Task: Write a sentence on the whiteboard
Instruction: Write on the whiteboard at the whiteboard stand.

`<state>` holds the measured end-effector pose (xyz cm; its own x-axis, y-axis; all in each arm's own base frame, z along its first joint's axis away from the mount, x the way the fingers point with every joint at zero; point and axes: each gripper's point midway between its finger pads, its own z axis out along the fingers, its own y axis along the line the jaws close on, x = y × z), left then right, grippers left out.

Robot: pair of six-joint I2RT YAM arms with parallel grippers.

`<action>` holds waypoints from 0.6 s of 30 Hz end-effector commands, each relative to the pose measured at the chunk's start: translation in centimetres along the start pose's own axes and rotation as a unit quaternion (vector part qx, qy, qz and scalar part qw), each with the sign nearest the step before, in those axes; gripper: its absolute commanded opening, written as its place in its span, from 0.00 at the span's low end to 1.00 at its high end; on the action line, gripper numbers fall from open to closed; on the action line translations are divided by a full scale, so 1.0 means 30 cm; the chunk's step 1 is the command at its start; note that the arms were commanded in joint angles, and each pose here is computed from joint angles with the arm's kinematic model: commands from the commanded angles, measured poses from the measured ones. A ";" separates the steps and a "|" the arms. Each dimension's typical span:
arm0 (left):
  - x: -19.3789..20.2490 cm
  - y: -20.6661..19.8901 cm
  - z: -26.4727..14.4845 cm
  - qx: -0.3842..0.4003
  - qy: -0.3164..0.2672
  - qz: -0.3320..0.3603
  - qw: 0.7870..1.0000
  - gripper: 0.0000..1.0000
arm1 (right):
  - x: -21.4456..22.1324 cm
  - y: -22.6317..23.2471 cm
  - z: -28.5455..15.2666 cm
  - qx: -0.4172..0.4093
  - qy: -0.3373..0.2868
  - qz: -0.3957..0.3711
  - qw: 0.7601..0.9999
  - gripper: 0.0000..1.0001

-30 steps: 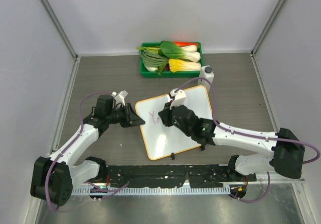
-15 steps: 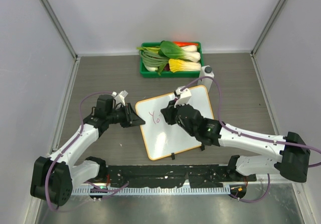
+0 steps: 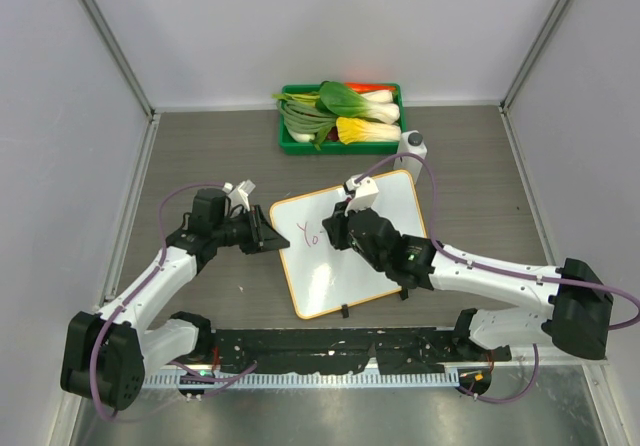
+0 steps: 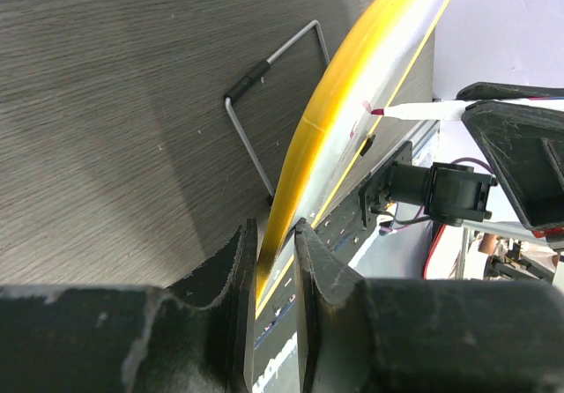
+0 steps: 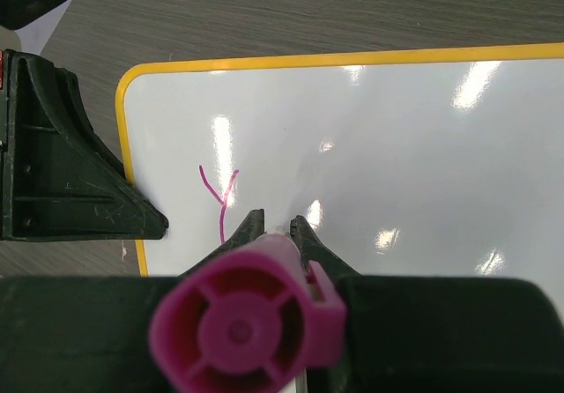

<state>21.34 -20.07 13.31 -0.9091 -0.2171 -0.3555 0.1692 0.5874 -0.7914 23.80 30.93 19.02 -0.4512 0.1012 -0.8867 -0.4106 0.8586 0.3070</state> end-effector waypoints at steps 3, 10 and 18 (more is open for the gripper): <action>-0.012 -0.020 0.001 0.005 -0.002 0.011 1.000 0.05 | -0.047 -0.004 -0.004 0.006 -0.027 0.012 1.000 0.01; -0.012 -0.021 0.001 0.006 -0.002 0.011 1.000 0.04 | -0.030 -0.001 -0.002 -0.001 -0.023 0.015 1.000 0.01; -0.009 -0.019 0.001 0.005 -0.001 0.011 1.000 0.04 | -0.028 -0.002 0.007 0.001 -0.023 0.020 1.000 0.01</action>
<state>21.34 -20.06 13.30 -0.9090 -0.2172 -0.3557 0.1690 0.5881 -0.7909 23.85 30.88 18.80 -0.4503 0.1093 -0.8861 -0.4077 0.8578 0.3130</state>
